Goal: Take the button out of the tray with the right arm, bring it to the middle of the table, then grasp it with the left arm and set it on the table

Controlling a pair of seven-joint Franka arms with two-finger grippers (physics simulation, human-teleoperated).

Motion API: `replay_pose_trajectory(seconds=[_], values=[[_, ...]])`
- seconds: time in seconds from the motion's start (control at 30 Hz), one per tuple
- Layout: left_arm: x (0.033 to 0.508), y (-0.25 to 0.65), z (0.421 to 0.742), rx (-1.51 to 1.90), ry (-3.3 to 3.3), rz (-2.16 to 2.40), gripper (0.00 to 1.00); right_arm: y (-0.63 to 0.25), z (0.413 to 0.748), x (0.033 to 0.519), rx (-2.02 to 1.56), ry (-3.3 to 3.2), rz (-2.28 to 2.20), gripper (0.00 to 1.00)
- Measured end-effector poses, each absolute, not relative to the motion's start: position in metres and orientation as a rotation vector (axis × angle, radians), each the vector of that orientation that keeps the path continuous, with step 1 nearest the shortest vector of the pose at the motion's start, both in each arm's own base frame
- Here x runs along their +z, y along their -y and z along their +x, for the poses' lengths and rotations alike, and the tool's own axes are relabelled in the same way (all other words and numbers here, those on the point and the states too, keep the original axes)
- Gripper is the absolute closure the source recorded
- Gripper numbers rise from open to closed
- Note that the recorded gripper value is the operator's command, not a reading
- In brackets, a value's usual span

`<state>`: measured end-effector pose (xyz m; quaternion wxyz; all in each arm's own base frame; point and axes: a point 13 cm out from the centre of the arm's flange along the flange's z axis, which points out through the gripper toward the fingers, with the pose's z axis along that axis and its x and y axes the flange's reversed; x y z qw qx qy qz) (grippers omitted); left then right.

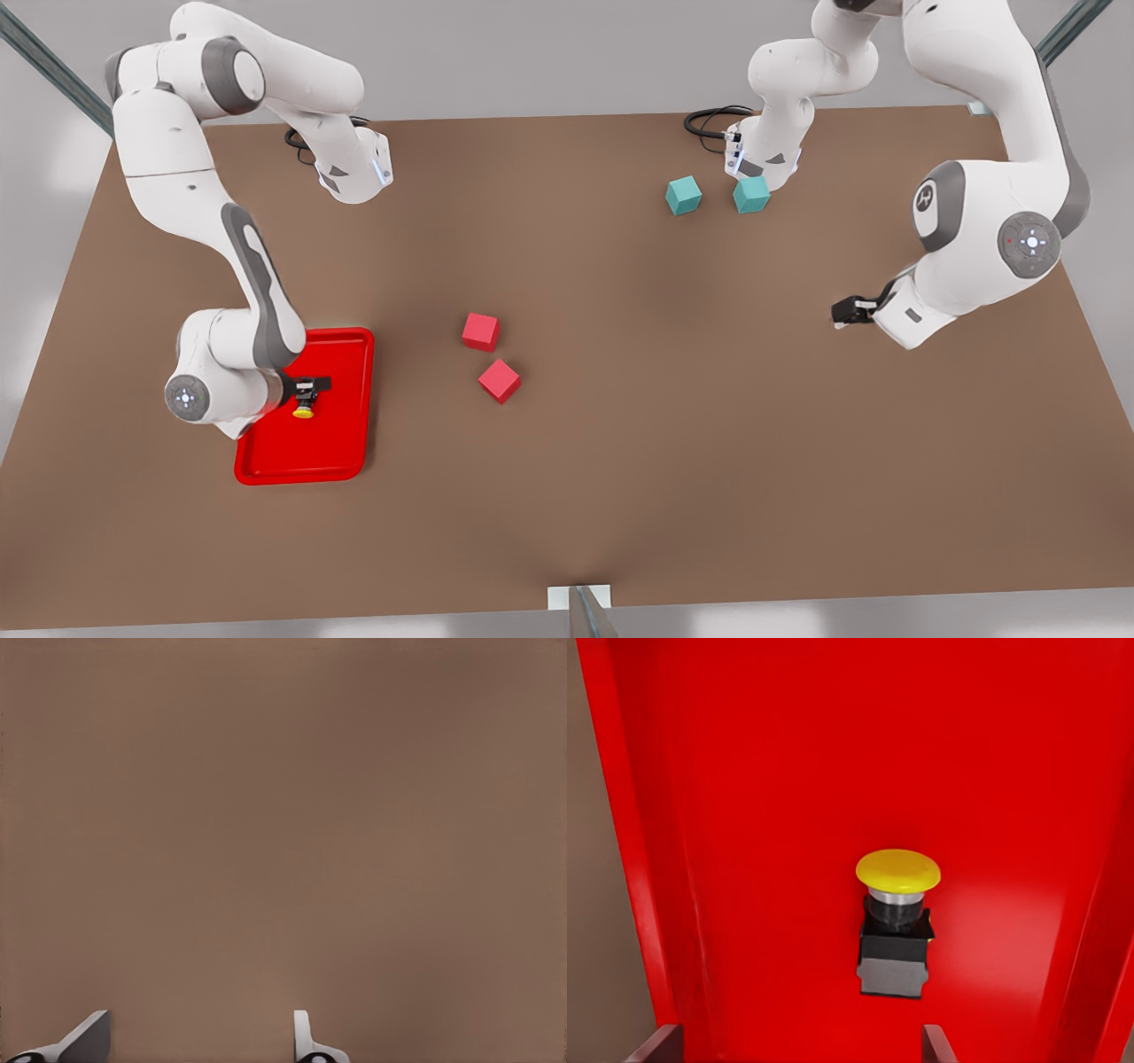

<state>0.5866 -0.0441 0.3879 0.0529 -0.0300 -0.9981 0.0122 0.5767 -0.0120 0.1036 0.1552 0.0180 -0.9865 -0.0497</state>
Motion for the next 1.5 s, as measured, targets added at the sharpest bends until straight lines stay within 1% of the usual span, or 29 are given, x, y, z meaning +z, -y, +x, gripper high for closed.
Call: replay_pose_trajectory(seconds=[0.07, 0.17, 0.2, 0.3, 0.43, 0.53, 0.67, 0.77, 0.83, 0.93, 1.07, 1.1, 1.13, 1.17, 1.2, 1.3, 1.37, 1.4, 1.43, 1.47, 1.5], values=[[0.395, 0.043, 0.599, 0.028, 3.056, -0.081, 0.00, 0.021, 0.576, 0.084, -0.160, 2.865, 0.021, 0.00], [0.398, 0.042, 0.603, 0.014, 3.059, -0.064, 0.00, 0.023, 0.578, 0.070, -0.166, 2.924, 0.013, 0.00], [0.395, 0.041, 0.605, 0.011, 3.053, -0.055, 0.00, 0.023, 0.580, 0.068, -0.165, 2.945, 0.014, 0.00], [0.375, 0.007, 0.625, 0.022, 3.033, 0.048, 0.00, 0.027, 0.590, 0.064, -0.140, 2.998, 0.037, 0.00], [0.384, -0.003, 0.637, 0.028, 3.047, 0.092, 0.00, 0.031, 0.603, 0.064, -0.118, 3.056, 0.060, 0.00], [0.389, 0.005, 0.633, 0.027, 3.029, 0.085, 0.00, 0.030, 0.608, 0.066, -0.109, 3.082, 0.071, 0.00], [0.387, 0.042, 0.621, 0.032, 2.984, 0.011, 0.00, 0.032, 0.609, 0.064, -0.106, 3.098, 0.071, 0.00], [0.387, 0.042, 0.619, 0.048, 2.973, 0.029, 0.00, 0.045, 0.592, 0.059, -0.109, 3.087, 0.045, 0.00], [0.401, 0.044, 0.617, 0.054, 2.993, 0.033, 0.00, 0.047, 0.582, 0.055, -0.121, 3.085, 0.038, 0.00], [0.417, 0.023, 0.617, 0.068, 3.016, 0.094, 0.00, 0.048, 0.578, 0.053, -0.124, 3.092, 0.036, 0.00], [0.415, 0.009, 0.622, 0.075, 3.028, 0.138, 0.00, 0.046, 0.573, 0.050, -0.122, 3.101, 0.043, 0.00], [0.405, 0.014, 0.624, 0.077, 3.016, 0.129, 0.00, 0.045, 0.573, 0.049, -0.122, 3.102, 0.045, 0.09], [0.391, 0.017, 0.627, 0.079, 3.002, 0.122, 0.00, 0.045, 0.571, 0.047, -0.122, 3.101, 0.047, 0.14], [0.388, 0.019, 0.630, 0.081, 3.005, 0.118, 0.00, 0.045, 0.569, 0.045, -0.122, 3.101, 0.050, 0.18], [0.394, 0.023, 0.631, 0.080, 3.019, 0.110, 0.00, 0.044, 0.568, 0.043, -0.122, 3.102, 0.052, 0.26], [0.395, 0.056, 0.629, 0.074, 3.026, 0.032, 0.00, 0.043, 0.568, 0.042, -0.121, 3.108, 0.057, 0.31], [0.394, 0.068, 0.625, 0.057, 3.022, 0.000, 0.00, 0.043, 0.569, 0.042, -0.120, 3.113, 0.060, 0.42], [0.394, 0.067, 0.625, 0.052, 3.021, 0.006, 0.00, 0.042, 0.570, 0.042, -0.120, 3.115, 0.061, 0.52], [0.394, 0.068, 0.625, 0.048, 3.020, 0.009, 0.00, 0.042, 0.570, 0.042, -0.121, 3.117, 0.062, 0.59], [0.394, 0.071, 0.624, 0.044, 3.019, 0.007, 0.00, 0.042, 0.571, 0.043, -0.124, 3.119, 0.063, 0.62], [0.394, 0.074, 0.624, 0.041, 3.019, 0.007, 0.00, 0.042, 0.571, 0.043, -0.126, 3.121, 0.065, 0.62]])
